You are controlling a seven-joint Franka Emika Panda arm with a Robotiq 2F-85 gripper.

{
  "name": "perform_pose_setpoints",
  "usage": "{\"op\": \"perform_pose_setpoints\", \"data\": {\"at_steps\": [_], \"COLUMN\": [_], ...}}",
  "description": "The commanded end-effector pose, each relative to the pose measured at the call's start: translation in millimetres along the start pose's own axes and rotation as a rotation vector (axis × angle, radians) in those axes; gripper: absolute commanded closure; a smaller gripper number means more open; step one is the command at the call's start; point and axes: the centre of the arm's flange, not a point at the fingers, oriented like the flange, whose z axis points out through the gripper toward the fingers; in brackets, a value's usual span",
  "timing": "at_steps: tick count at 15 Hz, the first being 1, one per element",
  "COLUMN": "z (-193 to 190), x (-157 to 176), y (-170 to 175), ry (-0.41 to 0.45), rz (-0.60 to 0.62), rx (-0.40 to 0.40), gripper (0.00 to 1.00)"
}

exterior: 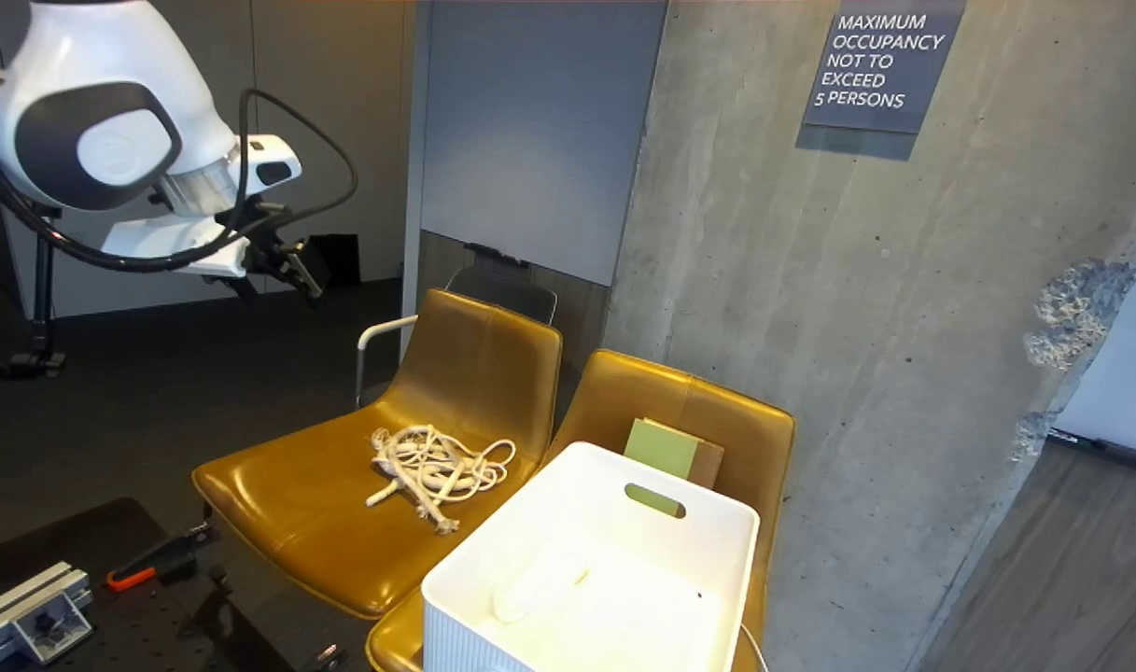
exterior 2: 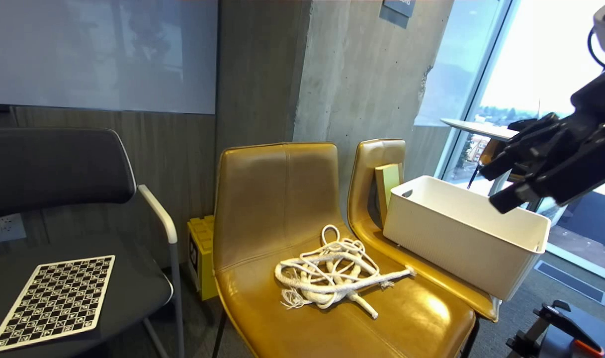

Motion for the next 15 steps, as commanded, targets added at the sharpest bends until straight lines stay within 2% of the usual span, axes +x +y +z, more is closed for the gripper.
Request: {"op": "perform_pose_setpoints", "data": {"at_steps": [1,4,8,12,15], "z": [78,133,208,252,277], "x": [36,41,40,46,50], "y": [8,15,31,24,32], "ry": [-0.004,-0.05,-0.146,-0.157,-0.175], "rz": [-0.055,-0.109,-0.218,-0.354,-0.468], "rx": [-0.008,-0.01,0.04,0.133,0.127], "gripper": [0.0,0.0,0.0,0.0,0.0]}}
